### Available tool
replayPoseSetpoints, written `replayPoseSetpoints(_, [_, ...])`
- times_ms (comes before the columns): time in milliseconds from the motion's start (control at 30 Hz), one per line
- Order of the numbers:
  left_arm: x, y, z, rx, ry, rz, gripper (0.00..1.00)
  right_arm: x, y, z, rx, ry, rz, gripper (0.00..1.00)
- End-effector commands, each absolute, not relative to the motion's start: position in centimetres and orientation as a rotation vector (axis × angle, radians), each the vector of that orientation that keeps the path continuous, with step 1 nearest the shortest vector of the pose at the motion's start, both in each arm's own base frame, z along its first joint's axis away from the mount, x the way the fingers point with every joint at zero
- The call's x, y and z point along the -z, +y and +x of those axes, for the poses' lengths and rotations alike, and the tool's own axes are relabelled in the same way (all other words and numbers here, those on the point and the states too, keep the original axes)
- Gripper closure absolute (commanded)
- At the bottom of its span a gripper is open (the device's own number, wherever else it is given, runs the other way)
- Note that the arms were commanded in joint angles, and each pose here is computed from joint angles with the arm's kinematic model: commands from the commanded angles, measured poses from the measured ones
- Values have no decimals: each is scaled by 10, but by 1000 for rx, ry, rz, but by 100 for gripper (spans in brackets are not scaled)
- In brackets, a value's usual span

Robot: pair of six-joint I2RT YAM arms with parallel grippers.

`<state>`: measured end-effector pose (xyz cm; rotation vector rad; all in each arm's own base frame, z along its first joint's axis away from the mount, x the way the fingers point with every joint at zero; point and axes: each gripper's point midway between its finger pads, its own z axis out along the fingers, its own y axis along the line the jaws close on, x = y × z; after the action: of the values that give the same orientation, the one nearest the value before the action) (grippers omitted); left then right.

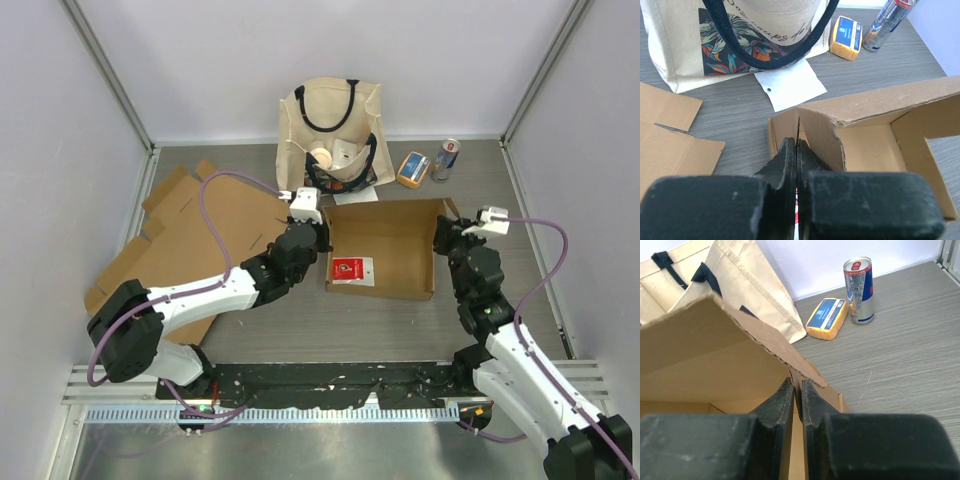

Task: Fold the paper box

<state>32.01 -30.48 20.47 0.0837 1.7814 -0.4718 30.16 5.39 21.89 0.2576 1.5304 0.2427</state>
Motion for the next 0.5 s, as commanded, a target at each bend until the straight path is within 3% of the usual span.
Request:
replayPoseSetpoints(0, [-209, -304, 317, 452, 1789, 105, 100, -250, 48, 311, -268, 1545, 428, 85])
replayPoseSetpoints(333, [-195, -299, 315, 427, 1810, 121, 100, -207, 51, 301, -268, 1632, 413, 80])
replayPoseSetpoints(400, [-191, -299, 314, 429, 1811, 126, 100, -201, 48, 291, -300, 1630, 465, 70])
replayPoseSetpoints(467, [-187, -300, 312, 435, 1815, 134, 100, -192, 49, 278, -334, 1705, 541, 48])
